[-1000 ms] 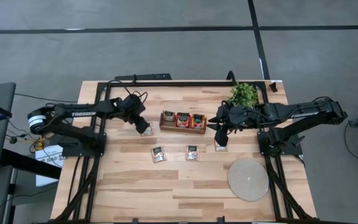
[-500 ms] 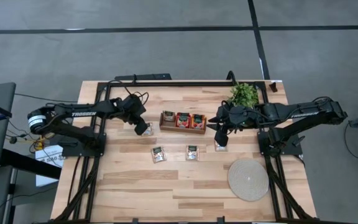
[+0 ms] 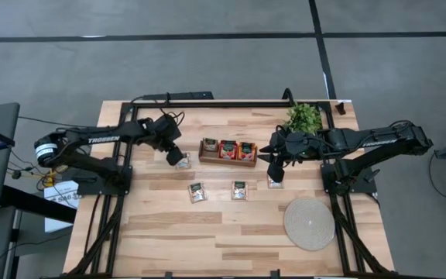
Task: Pick & Place Tea
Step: Put the brown tea bag into the left section of the wooden organizer
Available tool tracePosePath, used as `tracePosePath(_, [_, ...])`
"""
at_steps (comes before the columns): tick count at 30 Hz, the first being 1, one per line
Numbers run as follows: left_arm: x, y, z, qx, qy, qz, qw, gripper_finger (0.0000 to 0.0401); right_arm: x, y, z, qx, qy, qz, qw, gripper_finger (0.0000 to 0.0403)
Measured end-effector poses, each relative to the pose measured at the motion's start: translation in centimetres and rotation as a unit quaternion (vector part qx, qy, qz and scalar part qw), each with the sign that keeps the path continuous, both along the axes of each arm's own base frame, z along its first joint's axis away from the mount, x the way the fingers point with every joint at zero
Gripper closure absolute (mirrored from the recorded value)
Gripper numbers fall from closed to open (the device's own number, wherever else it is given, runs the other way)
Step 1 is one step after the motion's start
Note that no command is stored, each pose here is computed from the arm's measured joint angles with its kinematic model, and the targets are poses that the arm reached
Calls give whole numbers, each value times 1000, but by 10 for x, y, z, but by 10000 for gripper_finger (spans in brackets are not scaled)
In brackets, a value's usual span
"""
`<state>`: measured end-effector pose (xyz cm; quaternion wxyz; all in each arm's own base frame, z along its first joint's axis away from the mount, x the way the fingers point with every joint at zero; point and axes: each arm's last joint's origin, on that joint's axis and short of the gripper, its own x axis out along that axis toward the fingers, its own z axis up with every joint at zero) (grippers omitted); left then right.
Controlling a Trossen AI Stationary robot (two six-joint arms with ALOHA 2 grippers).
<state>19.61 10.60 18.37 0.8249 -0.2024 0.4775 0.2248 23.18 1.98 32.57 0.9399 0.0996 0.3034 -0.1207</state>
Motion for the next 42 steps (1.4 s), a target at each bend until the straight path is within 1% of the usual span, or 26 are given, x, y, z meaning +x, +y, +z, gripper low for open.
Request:
tracePosePath(2, [4,2,4,1,0,-1,1000,183,0,0,0,0,-3,0,1000,306])
tracePosePath(4, [7,4,3,-8,16,-2,1000,183,1,0,1,1,-9,0,1000,306])
tracePosePath(11, [28,16,-17,-40,100,-34,994,183,3,0,3,3,-22,0,1000,306])
tracePosePath(15, [42,23,-22,-32,112,-52,992,183,3,0,3,3,-22,0,1000,306])
tracePosePath(18, [48,28,-28,-12,139,-62,988,183,2,0,3,3,-22,1,1000,306])
tracePosePath(23, [50,29,-37,-30,172,-77,982,183,2,1,3,5,-22,3,1000,306])
tracePosePath(32, [52,26,-38,-30,175,-83,981,183,2,0,3,0,-21,3,1000,306])
tracePosePath(39, [49,25,-20,-14,142,-83,986,183,2,0,3,-1,-21,3,1000,306])
tracePosePath(42, [49,23,-18,-26,130,-88,987,183,2,0,3,-1,-21,3,1000,306])
